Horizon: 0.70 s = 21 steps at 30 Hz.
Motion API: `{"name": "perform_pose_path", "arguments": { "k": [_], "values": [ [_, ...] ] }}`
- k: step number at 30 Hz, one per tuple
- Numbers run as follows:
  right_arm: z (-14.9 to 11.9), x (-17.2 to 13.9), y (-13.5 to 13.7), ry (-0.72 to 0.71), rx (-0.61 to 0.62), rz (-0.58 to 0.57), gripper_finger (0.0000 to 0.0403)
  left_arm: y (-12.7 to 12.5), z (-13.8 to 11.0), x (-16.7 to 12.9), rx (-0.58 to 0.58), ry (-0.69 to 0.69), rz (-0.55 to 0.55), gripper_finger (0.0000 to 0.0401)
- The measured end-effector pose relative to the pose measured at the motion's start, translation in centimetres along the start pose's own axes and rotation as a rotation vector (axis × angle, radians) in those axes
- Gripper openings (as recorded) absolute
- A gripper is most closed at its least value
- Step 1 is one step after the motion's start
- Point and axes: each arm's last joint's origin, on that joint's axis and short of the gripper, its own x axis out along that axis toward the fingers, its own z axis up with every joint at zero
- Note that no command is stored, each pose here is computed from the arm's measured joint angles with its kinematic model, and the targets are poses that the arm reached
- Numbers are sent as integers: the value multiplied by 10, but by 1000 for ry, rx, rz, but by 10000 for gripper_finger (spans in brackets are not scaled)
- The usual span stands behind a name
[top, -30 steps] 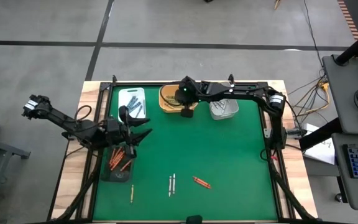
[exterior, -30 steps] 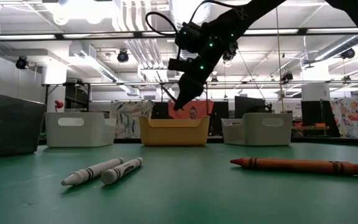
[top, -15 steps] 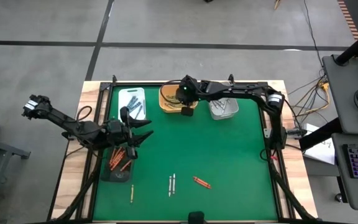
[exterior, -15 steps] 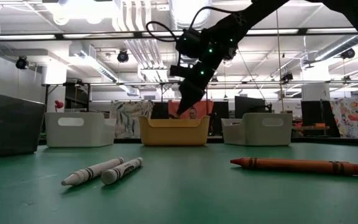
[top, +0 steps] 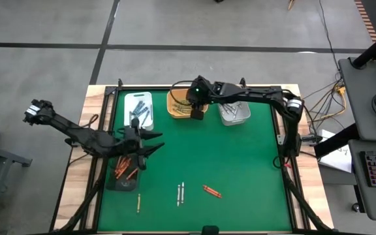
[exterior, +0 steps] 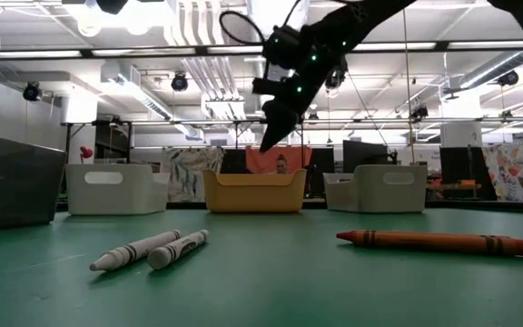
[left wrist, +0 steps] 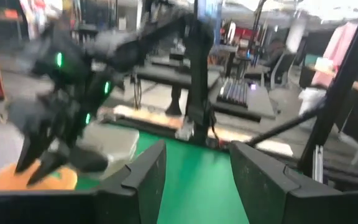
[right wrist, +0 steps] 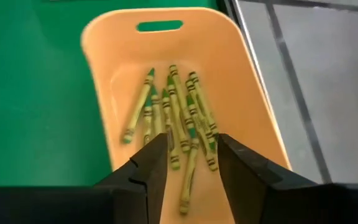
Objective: Sort crayons
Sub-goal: Put the orange crayon into the black bin
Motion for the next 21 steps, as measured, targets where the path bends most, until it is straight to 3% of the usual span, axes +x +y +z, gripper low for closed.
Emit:
{"name": "perform_pose_path", "arguments": {
  "k": [12,17,21],
  "values": [
    [3,-77,27,98,142,84,107,-16,-34,26,-2,178,43,162],
    [0,-106,45,147,142,126,99,-28,-40,40,-61,329,94,162],
    [1,-124,63,144,132,156,95,-40,-44,52,-42,481,139,162]
  ]
}}
